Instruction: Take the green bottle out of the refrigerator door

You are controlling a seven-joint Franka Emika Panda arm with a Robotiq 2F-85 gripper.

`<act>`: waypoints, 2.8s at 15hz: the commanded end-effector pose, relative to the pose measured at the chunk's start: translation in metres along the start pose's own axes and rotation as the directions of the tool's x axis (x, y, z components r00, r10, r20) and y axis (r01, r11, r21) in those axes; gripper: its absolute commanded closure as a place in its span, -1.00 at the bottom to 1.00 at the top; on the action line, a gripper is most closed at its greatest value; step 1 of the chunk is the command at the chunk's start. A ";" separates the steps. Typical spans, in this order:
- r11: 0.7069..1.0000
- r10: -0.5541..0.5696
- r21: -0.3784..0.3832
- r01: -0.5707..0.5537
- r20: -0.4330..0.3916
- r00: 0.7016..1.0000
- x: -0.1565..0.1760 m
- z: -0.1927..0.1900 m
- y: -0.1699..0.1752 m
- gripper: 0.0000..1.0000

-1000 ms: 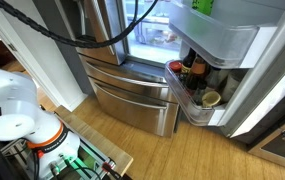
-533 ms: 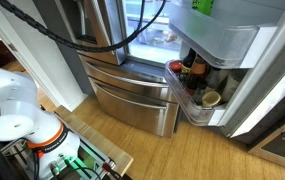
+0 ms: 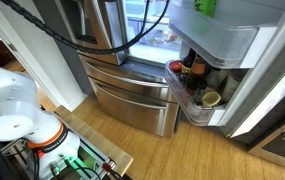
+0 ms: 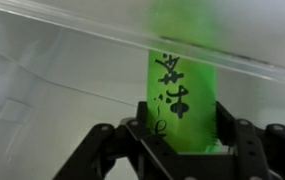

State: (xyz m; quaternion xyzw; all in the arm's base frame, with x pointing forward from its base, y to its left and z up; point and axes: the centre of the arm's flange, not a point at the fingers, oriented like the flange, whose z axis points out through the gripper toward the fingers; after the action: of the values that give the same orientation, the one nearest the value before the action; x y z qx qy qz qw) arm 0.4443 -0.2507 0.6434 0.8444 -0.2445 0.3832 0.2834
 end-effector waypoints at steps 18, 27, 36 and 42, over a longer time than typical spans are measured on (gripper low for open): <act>0.747 -0.631 -0.264 0.610 0.005 0.776 -0.006 -0.042 -0.025 0.29; 0.603 -0.748 -0.269 0.751 0.136 0.649 -0.014 -0.073 -0.027 0.29; 0.682 -0.636 -0.194 0.705 0.319 0.703 -0.022 -0.114 -0.006 0.29; 0.784 -0.493 -0.152 0.602 0.435 0.753 -0.034 -0.136 0.007 0.29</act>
State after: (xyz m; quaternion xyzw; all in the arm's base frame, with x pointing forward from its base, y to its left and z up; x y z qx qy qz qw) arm 0.3660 -0.1668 0.6899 0.8705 -0.0476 0.0807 0.4831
